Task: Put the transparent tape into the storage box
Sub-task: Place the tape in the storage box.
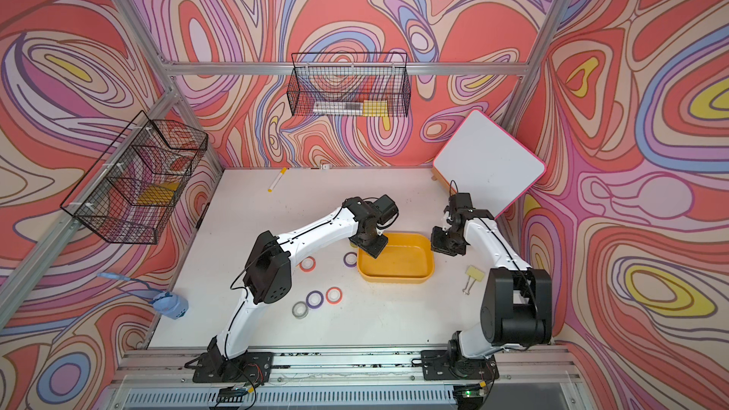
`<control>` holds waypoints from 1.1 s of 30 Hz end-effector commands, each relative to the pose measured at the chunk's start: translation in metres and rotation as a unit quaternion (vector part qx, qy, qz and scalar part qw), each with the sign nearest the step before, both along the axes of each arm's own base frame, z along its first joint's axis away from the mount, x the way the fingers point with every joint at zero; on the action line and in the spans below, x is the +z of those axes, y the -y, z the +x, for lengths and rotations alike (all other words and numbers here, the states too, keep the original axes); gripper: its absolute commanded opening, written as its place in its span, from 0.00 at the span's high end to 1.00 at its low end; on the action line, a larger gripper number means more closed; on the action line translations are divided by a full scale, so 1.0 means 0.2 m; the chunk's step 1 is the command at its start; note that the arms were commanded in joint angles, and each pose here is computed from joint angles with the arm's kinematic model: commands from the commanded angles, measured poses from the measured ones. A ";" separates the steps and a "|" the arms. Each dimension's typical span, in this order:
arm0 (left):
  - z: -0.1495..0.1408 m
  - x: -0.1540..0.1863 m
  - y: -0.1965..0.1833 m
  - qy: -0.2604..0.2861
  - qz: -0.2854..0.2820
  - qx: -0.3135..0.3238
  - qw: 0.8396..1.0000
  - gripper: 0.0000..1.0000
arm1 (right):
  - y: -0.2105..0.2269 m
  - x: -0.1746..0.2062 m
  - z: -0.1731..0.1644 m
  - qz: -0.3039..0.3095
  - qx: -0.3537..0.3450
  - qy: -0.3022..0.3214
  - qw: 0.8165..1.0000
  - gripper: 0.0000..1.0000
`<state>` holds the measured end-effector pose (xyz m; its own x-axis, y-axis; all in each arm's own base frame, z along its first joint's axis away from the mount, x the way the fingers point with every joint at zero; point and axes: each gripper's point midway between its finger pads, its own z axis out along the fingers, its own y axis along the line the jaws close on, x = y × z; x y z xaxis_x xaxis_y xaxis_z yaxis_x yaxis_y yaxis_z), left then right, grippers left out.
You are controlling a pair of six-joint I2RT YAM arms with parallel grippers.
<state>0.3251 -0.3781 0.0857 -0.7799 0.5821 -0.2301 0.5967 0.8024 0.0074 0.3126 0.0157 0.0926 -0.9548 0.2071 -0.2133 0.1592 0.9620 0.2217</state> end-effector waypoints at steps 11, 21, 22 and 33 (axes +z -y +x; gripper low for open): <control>0.08 -0.16 0.04 0.020 0.011 0.008 1.000 0.45 | -0.01 0.05 -0.02 0.008 0.004 0.014 1.000 0.75; 0.09 -0.21 0.03 0.024 0.019 0.015 0.999 0.45 | -0.01 0.05 -0.01 0.007 0.004 0.014 1.000 0.74; 0.09 -0.21 0.03 0.026 0.021 0.014 0.999 0.44 | -0.01 0.05 -0.01 0.008 0.004 0.014 1.000 0.74; 0.08 -0.22 -0.01 0.029 0.034 0.021 0.999 0.36 | -0.02 0.04 -0.01 0.010 0.004 0.013 1.000 0.73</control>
<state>0.3411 -0.3797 0.0463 -0.7832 0.5722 -0.2433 0.5741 0.8157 0.0707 0.3117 0.0180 0.0980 -0.9522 0.2065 -0.2249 0.1524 0.9597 0.2360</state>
